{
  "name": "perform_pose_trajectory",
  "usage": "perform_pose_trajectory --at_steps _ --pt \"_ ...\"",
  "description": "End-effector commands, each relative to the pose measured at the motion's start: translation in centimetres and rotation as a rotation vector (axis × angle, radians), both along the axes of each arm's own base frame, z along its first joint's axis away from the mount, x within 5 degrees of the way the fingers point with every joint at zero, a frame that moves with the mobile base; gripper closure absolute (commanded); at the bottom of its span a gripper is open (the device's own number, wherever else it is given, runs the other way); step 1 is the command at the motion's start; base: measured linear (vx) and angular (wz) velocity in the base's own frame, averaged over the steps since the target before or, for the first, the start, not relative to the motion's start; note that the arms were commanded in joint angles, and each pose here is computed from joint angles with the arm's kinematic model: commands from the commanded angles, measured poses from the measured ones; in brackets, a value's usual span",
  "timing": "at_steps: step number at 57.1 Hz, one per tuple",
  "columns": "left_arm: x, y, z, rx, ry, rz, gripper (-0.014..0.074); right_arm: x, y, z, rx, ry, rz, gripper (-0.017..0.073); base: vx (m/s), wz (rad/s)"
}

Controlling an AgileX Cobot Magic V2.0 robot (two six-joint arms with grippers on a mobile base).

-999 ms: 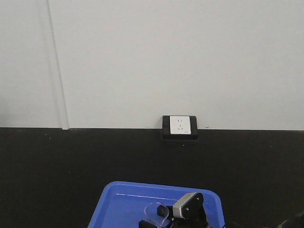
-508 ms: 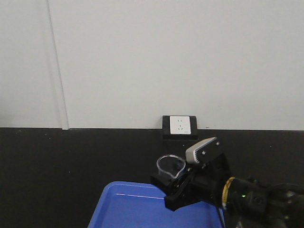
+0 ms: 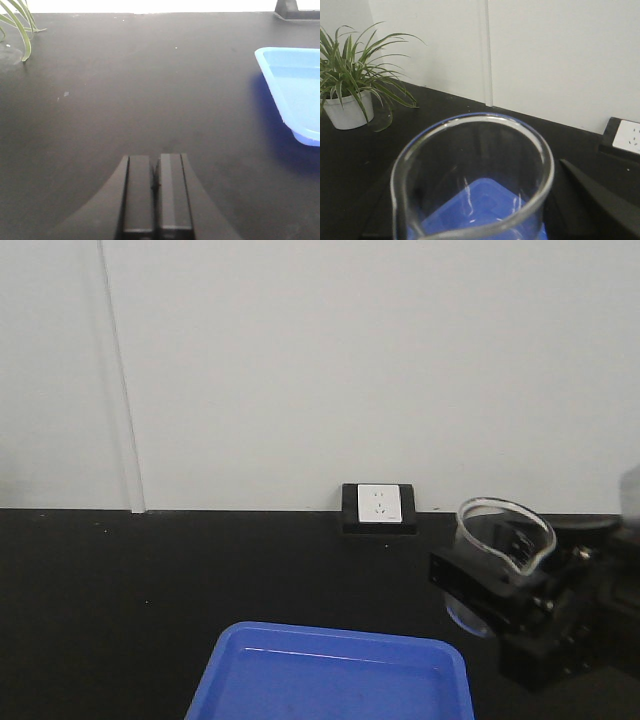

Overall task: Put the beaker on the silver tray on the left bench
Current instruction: 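Close the right gripper on the beaker and lift it from the tray, then hold the beaker in the right gripper while the base drives to the other bench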

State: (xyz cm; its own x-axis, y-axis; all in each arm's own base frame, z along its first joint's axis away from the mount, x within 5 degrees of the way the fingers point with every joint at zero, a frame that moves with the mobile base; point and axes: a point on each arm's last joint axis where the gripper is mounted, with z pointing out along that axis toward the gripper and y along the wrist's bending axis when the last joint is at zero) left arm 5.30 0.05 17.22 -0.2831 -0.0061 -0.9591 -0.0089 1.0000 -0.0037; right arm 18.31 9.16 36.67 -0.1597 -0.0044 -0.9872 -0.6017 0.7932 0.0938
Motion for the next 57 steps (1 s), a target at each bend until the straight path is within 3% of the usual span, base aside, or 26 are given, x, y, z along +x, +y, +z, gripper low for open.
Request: perform_pose_trajectory --at_steps 1,8,20,57 --pt "0.1 0.0 -0.2 -0.007 -0.065 -0.005 0.0592 -1.3 -1.6 -0.4 -0.006 -0.030 -0.088 0.0566 0.00 0.00" --pt "0.1 0.0 -0.2 -0.007 -0.065 -0.005 0.0592 -2.9 -2.7 -2.9 -0.018 -0.010 -0.156 0.0566 0.00 0.00" --pt "0.1 0.0 -0.2 -0.007 -0.065 -0.005 0.0592 -4.9 -3.4 -5.2 -0.023 -0.001 -0.171 0.0566 0.00 0.00" --pt "0.1 0.0 -0.2 -0.007 -0.065 -0.005 0.0592 -5.3 -3.5 -5.8 -0.024 0.006 -0.168 0.0566 0.00 0.00"
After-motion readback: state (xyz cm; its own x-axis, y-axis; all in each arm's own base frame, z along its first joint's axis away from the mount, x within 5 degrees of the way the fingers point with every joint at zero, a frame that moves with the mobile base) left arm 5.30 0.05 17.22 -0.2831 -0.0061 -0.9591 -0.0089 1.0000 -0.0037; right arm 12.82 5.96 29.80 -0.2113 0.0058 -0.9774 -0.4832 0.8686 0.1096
